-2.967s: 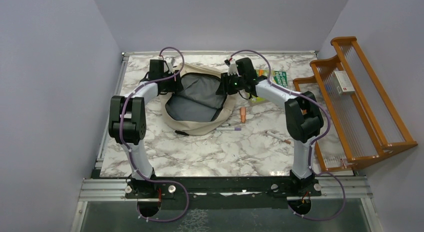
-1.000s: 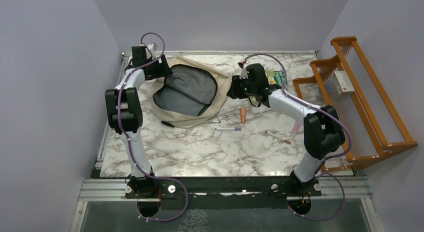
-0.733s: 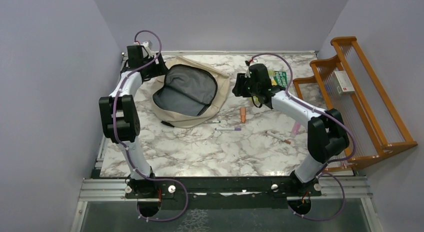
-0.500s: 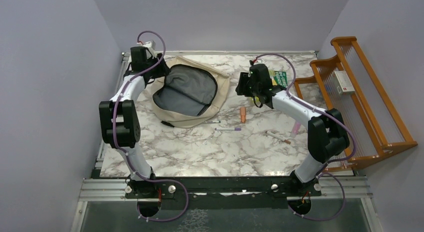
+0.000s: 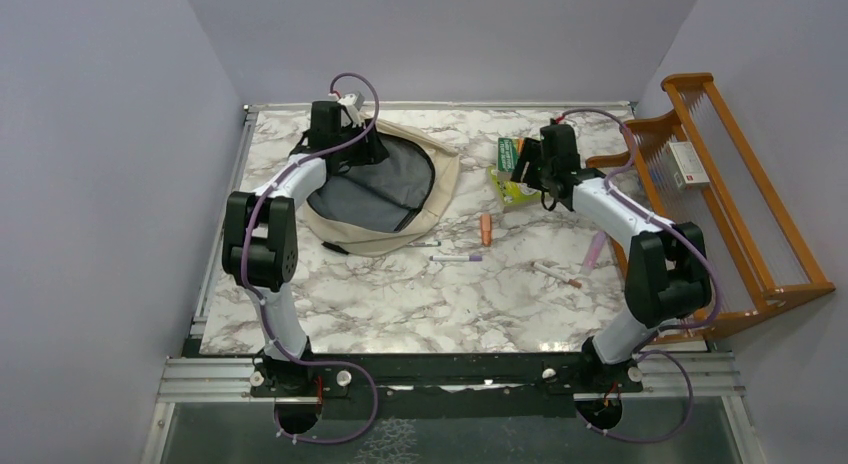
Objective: Pack the student bag
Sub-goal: Adjust the student bag at the center of the board.
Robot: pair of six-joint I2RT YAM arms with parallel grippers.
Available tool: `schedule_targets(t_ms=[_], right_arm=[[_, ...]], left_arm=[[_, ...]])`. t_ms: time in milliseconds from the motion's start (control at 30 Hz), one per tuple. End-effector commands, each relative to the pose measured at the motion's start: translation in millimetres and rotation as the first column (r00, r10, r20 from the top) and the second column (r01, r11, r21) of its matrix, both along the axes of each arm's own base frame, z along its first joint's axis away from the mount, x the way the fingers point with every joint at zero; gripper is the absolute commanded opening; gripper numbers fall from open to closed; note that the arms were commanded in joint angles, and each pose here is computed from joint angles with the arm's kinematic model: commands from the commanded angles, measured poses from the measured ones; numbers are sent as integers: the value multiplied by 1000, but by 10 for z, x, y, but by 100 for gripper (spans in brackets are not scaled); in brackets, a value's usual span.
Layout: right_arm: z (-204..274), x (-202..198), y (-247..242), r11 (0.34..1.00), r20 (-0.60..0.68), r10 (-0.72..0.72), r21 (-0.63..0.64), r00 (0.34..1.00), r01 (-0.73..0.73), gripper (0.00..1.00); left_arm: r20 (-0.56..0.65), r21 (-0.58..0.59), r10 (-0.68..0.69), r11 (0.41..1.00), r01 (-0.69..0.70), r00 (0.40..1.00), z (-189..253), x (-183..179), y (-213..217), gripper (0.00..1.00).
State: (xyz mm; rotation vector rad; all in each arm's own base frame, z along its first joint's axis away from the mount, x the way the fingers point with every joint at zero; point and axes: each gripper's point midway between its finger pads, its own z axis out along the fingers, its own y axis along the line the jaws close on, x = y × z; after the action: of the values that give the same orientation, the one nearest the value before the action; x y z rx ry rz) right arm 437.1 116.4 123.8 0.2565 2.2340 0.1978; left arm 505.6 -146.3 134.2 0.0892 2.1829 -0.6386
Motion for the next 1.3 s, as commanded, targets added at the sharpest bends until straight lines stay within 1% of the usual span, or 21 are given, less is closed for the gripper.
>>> schedule_targets(t_ms=[0, 100, 300, 400, 533, 633, 700, 733, 767, 833, 933, 1067, 1267], right_arm=[[47, 78, -357, 995, 2, -99, -16, 995, 99, 74], [24, 170, -532, 990, -3, -138, -17, 990, 138, 76], [38, 377, -793, 982, 6, -189, -12, 982, 190, 76], [13, 499, -926, 976, 1, -216, -19, 976, 216, 80], [24, 641, -1091, 968, 16, -248, -17, 969, 249, 83], [12, 726, -1193, 966, 23, -258, -31, 966, 258, 85], [-7, 773, -1252, 965, 22, -258, -47, 966, 259, 86], [-17, 795, -1283, 964, 22, -261, -53, 965, 262, 87], [-28, 820, -1313, 963, 23, -262, -57, 965, 263, 87], [-45, 872, -1325, 966, 25, -252, -61, 967, 253, 88], [-103, 934, -1423, 967, 18, -245, -65, 969, 246, 89], [-184, 991, -1447, 973, 9, -218, -71, 976, 218, 89], [-297, 1029, -1416, 984, 1, -168, -66, 986, 168, 89]], left_arm=[[59, -79, -48, 995, 53, 997, 237, -77, -224, 60], [100, -118, -56, 991, 68, 993, 379, -95, -325, 63], [151, -169, -40, 983, 66, 988, 670, -102, -518, 65], [189, -180, -34, 981, 69, 981, 886, -70, -696, 66], [226, -186, 11, 982, 32, 974, 1095, 47, -915, 70], [221, -218, 24, 976, 25, 975, 1138, 167, -1125, 73], [212, -229, 16, 973, 34, 977, 1078, 256, -1304, 74], [224, -238, 12, 970, 43, 974, 1120, 287, -1395, 75], [220, -241, 5, 969, 49, 975, 1044, 334, -1498, 76], [233, -269, -13, 960, 78, 972, 1044, 418, -1716, 78], [224, -303, -63, 944, 131, 972, 917, 516, -2052, 80], [217, -321, -114, 929, 181, 969, 715, 624, -2443, 85], [183, -355, -121, 917, 181, 976, 395, 758, -2773, 89]])
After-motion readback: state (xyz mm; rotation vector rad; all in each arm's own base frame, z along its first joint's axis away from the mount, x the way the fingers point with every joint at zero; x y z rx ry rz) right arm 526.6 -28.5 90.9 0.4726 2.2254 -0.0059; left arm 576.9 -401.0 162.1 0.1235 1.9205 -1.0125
